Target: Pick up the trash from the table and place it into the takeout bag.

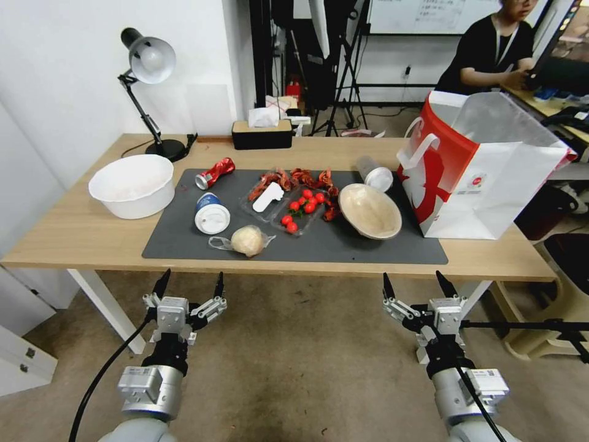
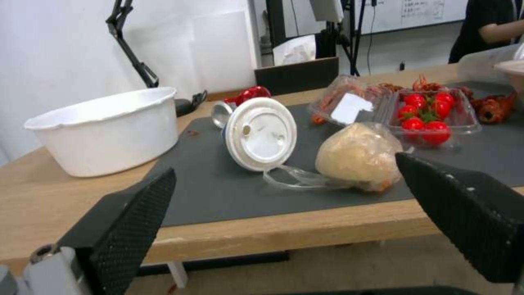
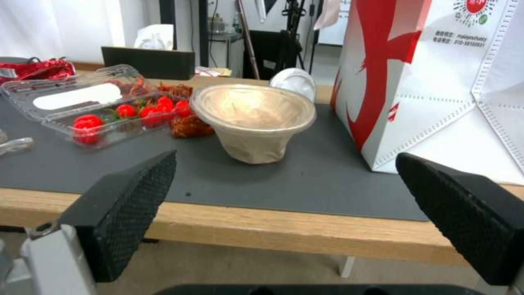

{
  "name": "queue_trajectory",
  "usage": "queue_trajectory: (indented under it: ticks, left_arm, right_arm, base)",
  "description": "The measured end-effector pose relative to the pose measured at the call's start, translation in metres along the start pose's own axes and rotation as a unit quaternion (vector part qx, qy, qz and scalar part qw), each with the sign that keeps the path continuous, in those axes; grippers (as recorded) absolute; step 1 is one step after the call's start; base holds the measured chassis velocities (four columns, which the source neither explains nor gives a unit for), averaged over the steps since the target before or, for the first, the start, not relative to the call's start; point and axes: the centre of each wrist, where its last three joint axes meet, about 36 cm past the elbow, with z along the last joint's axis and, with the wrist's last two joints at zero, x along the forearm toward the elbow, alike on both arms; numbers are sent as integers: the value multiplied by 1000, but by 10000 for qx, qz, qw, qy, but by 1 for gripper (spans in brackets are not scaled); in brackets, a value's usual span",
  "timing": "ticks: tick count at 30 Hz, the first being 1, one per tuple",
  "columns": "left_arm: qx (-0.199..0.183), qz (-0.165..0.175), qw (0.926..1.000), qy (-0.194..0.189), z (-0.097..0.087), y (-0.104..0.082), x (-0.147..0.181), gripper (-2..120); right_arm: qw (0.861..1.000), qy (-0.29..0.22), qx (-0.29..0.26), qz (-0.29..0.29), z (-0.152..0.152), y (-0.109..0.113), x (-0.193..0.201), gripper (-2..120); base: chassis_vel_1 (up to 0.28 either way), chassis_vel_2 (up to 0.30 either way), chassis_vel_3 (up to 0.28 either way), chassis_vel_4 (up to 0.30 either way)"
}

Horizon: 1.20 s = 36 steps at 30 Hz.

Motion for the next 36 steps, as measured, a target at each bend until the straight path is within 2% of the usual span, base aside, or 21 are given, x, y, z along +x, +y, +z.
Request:
queue_trajectory:
  ticks: [19, 22, 23, 25, 26, 28, 29, 30, 32, 36]
  left_arm:
    - [10, -8, 10000, 10, 0, 0, 0, 100]
    - [269, -149, 9990, 336, 1, -5, -3, 100]
    - [269, -149, 9990, 336, 1, -5, -3, 100]
    - [582, -303, 9947, 795, 3, -12, -8, 100]
    - [582, -303, 9947, 795, 3, -12, -8, 100]
    - [841, -413, 9879, 1233, 5, -19, -12, 100]
    - [841, -413, 9879, 1233, 5, -19, -12, 100]
    - [971, -454, 9842, 1406, 6, -22, -14, 100]
    - [1172, -508, 9819, 1401, 9, -24, -17, 100]
    - [1202, -515, 9821, 1352, 9, -25, -17, 100]
  right_arm:
    - [10000, 39, -21, -12, 2, 1, -1, 100]
    - [9971, 664, -305, -217, 32, 21, -10, 100]
    - [9971, 664, -305, -217, 32, 21, -10, 100]
    - [9893, 1252, -574, -488, 59, 45, -19, 100]
    - [9893, 1252, -574, -488, 59, 45, -19, 100]
    - [9886, 1251, -631, -554, 60, 50, -23, 100]
    - [9886, 1251, -631, -554, 60, 50, -23, 100]
    - [9885, 1247, -642, -561, 60, 50, -23, 100]
    - [9896, 1163, -640, -545, 56, 50, -23, 100]
    - [9914, 1032, -627, -497, 50, 47, -23, 100]
  base:
    - [0, 0, 0, 0]
    - [0, 0, 0, 0]
    - [0, 0, 0, 0]
    - [0, 0, 0, 0]
    - [0, 0, 0, 0]
    - [0, 0, 0, 0]
    - [0, 0, 0, 0]
    - [0, 0, 0, 0]
    - [0, 0, 0, 0]
    - [0, 0, 0, 0]
